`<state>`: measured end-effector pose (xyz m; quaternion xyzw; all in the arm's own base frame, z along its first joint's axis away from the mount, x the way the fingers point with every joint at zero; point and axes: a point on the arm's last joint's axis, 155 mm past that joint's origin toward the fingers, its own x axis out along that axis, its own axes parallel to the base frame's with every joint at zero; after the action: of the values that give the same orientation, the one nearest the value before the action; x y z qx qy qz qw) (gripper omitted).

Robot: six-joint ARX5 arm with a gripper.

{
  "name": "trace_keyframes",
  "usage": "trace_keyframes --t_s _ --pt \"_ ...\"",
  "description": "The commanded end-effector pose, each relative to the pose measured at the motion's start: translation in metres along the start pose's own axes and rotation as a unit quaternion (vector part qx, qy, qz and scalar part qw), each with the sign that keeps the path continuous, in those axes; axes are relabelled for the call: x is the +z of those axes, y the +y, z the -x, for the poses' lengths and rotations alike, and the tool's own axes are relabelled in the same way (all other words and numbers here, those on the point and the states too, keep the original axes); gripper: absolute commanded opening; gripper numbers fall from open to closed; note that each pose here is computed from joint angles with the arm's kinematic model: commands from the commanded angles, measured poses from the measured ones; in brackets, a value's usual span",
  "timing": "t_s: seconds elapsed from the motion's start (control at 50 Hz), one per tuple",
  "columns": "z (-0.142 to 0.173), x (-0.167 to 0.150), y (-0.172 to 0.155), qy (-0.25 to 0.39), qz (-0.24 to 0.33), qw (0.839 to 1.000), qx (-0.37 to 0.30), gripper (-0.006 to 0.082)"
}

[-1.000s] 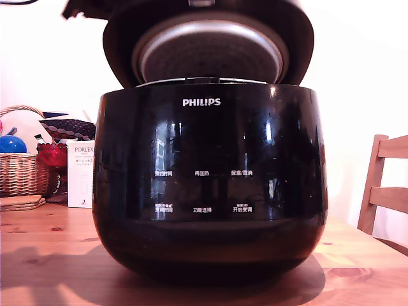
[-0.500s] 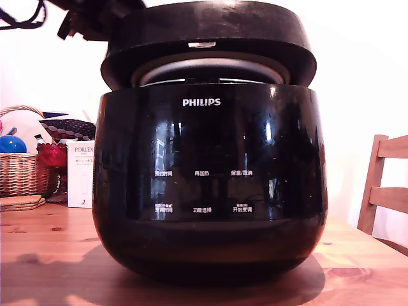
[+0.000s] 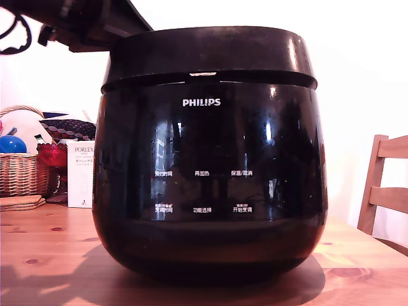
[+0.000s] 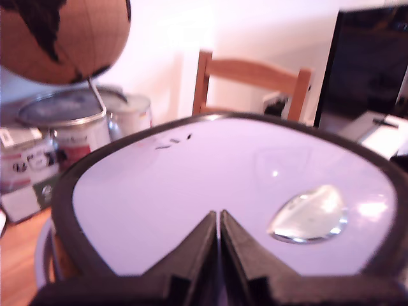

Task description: Close the rice cooker by pressing the lid down with medium force

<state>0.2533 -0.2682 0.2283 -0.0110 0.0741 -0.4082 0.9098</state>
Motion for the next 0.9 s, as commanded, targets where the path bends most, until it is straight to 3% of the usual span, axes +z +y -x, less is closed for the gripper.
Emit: trace_keyframes --t_s 0.0,0.24,0.5,0.88 --pt "0.001 -0.033 0.0 0.032 0.0 0.999 0.001 -0.0024" --pt "0.004 -0.055 -0.002 0.049 -0.02 0.999 -0.003 -0.0024" --pt "0.005 -0.092 0.0 0.118 -0.024 0.993 -0.002 -0.0024" --pt "0.002 -0.122 -0.008 0.166 -0.033 0.985 -0.02 -0.0024"
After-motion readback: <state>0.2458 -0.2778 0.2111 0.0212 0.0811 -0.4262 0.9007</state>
